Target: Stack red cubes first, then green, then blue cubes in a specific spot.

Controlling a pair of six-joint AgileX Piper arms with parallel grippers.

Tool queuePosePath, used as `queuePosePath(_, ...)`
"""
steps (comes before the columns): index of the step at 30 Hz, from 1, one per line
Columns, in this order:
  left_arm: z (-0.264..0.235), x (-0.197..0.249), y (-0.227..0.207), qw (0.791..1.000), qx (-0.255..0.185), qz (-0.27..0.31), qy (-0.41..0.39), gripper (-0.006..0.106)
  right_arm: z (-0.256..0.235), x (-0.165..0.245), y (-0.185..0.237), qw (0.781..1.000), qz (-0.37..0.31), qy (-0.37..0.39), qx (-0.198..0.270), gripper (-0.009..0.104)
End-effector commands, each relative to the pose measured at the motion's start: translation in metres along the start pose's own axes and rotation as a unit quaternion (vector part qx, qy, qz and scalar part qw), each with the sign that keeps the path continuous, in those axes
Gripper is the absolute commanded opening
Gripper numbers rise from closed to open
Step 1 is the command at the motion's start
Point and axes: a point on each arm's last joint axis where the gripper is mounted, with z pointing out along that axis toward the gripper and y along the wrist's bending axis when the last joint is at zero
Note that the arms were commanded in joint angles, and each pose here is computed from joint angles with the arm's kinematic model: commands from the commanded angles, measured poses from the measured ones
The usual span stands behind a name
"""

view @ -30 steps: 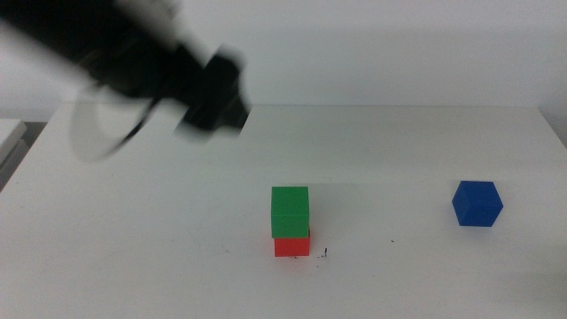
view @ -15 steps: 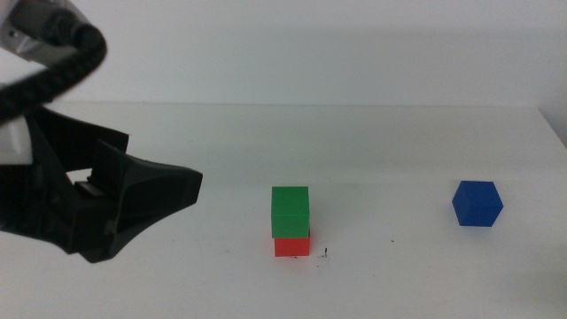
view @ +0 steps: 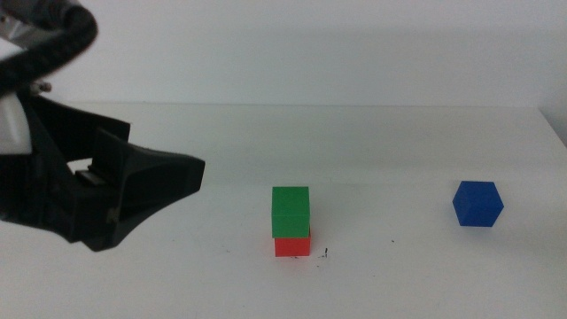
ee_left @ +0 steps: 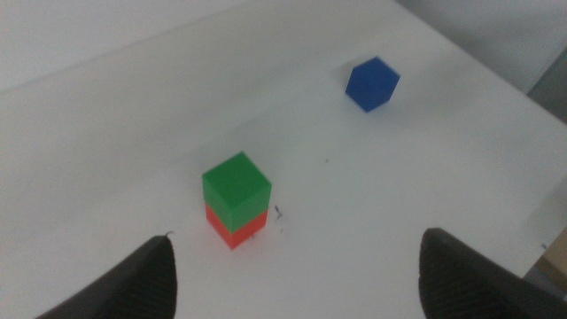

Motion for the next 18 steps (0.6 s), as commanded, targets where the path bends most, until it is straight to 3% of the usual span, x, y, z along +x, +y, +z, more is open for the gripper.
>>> queuePosePath(1, -0.002, -0.003, 0.0, 1.0, -0.002, 0.002, -0.02, 0.094, 0.009, -0.038, 0.009, 0.998, 0.005, 0.057, 0.018, 0.088)
queuePosePath(5, -0.002, -0.003, 0.0, 1.0, -0.002, 0.002, -0.023, 0.094, 0.044, -0.087, 0.019, 0.979, -0.007, 0.196, 0.057, 0.088)
queuePosePath(10, -0.002, -0.003, 0.0, 1.0, -0.002, 0.002, -0.023, 0.094, 0.093, -0.117, 0.027, 0.96, 0.006, 0.271, 0.072, 0.088)
queuePosePath(13, -0.002, -0.003, 0.0, 1.0, -0.002, 0.002, -0.023, 0.094, 0.122, -0.118, 0.029, 0.954, 0.008, 0.292, 0.071, 0.088)
queuePosePath(18, -0.002, -0.003, 0.0, 1.0, -0.002, 0.002, -0.023, 0.094, 0.166, -0.107, 0.024, 0.933, -0.053, 0.349, 0.07, 0.088)
